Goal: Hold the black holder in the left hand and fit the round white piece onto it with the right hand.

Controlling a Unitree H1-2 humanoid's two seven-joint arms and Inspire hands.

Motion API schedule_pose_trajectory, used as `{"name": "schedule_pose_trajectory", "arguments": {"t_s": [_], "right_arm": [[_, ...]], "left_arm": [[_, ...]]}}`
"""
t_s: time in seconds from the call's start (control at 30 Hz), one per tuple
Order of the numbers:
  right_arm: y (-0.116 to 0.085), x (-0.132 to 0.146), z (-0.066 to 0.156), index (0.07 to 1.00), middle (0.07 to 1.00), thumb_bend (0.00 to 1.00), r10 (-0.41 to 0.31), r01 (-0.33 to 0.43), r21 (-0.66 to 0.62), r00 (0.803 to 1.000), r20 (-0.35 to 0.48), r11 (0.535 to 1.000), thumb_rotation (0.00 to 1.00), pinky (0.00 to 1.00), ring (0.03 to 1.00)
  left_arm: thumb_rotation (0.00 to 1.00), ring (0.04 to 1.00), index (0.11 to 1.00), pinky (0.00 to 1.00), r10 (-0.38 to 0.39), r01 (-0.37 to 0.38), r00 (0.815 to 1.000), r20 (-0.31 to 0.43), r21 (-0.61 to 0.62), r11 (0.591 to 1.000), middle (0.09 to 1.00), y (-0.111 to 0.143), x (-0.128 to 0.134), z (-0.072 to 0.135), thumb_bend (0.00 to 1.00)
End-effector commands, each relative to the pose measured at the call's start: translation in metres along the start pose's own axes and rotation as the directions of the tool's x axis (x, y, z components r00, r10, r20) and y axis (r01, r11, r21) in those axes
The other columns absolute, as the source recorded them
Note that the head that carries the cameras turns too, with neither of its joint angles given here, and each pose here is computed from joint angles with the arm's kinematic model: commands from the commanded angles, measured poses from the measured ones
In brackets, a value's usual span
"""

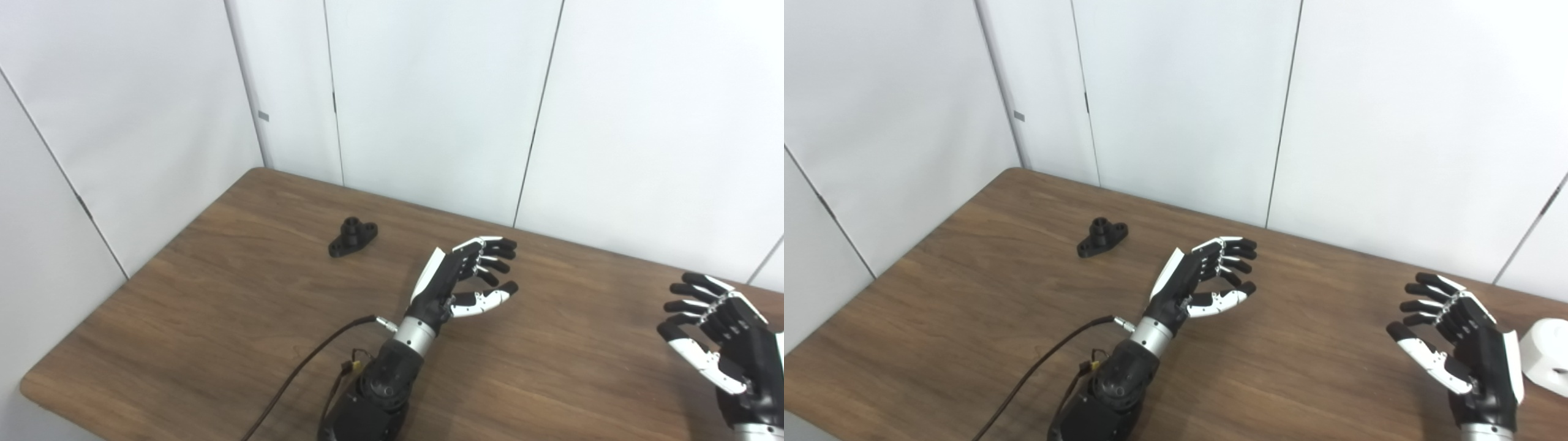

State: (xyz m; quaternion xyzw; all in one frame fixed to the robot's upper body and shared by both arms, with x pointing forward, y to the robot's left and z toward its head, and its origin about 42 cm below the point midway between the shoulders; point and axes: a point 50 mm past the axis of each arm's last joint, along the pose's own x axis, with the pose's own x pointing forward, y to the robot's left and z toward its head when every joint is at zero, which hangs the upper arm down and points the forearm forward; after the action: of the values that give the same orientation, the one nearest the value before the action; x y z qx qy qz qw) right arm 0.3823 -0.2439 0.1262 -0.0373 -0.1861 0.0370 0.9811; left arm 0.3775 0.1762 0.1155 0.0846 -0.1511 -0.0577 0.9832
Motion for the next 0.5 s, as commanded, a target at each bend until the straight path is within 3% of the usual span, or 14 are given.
{"name": "schedule_pose_trajectory", "arguments": {"t_s": [0.0, 0.23, 0.47], "right_arm": [[-0.009, -0.052, -0.036, 0.686, 0.656, 0.65, -0.023, 0.025, 0.013, 0.989, -0.144, 1.000, 0.29, 0.47, 0.559], [-0.014, -0.052, -0.036, 0.683, 0.649, 0.66, -0.027, 0.025, -0.012, 0.989, -0.146, 1.000, 0.31, 0.46, 0.554], [-0.016, -0.050, -0.035, 0.682, 0.645, 0.65, -0.023, 0.021, -0.016, 0.990, -0.143, 1.000, 0.30, 0.47, 0.557]], "left_arm": [[0.01, 0.658, 0.724, 0.56, 0.000, -0.001, 0.998, -0.063, -0.015, 1.000, 0.712, -0.009, -0.023, -0.020, 0.52], [0.00, 0.608, 0.704, 0.51, -0.035, 0.037, 0.999, -0.033, 0.063, 0.997, 0.670, 0.007, -0.016, -0.006, 0.58], [0.00, 0.570, 0.671, 0.47, -0.090, 0.089, 0.996, -0.006, 0.249, 0.964, 0.639, 0.039, -0.004, 0.016, 0.68]]}}
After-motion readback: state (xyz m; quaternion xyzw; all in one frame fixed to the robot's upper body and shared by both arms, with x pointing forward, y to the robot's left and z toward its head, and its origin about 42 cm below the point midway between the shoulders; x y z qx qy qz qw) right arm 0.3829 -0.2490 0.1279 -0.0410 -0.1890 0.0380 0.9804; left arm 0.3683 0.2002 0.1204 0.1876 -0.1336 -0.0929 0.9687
